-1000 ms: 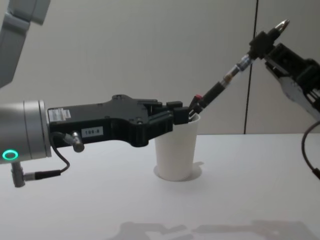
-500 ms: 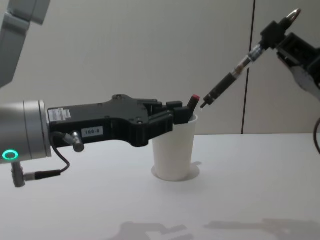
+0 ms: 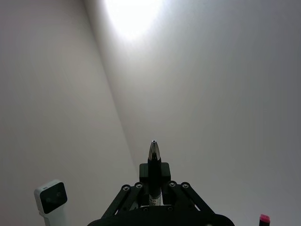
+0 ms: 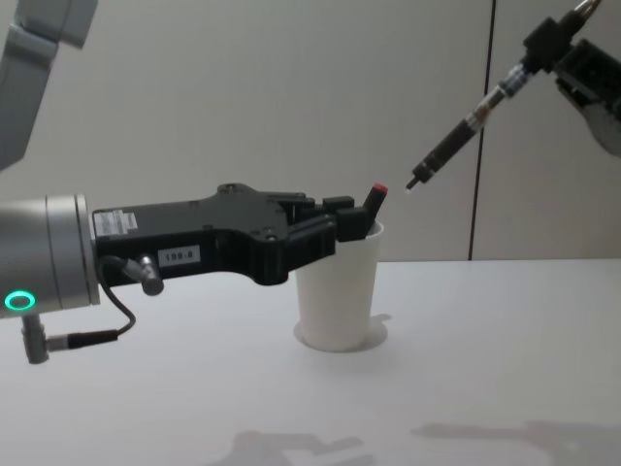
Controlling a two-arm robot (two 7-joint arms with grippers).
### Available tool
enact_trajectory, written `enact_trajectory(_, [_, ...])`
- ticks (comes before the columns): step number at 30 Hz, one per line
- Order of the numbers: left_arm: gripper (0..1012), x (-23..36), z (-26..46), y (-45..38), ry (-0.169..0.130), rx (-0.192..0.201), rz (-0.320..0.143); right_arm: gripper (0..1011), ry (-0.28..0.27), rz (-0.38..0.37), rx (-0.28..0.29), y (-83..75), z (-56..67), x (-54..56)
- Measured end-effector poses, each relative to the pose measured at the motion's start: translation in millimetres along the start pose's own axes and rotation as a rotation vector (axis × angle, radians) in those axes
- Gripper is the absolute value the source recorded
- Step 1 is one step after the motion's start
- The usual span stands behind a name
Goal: Place the pen into the pen holder.
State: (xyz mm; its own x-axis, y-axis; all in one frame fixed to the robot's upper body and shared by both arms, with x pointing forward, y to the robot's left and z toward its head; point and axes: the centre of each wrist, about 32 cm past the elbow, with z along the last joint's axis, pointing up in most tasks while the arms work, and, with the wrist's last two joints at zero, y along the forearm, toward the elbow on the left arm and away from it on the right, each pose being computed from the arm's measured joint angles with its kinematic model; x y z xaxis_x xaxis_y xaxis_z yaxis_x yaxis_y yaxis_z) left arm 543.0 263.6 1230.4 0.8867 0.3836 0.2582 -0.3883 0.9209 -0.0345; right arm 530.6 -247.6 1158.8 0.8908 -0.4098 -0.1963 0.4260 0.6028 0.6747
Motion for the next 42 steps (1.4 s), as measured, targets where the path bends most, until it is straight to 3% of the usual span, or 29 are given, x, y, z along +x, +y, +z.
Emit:
enact_trajectory(15, [166, 0.0, 0.0, 0.0, 0.0, 0.0, 0.0, 131, -0.033, -0.005, -0.006, 5.7, 9.1, -0.3])
enact_trajectory(42, [969, 0.0, 0.0, 0.0, 0.0, 0.0, 0.0, 131, -0.109, -0.07, -0.083, 25.3, 16.9, 7.6])
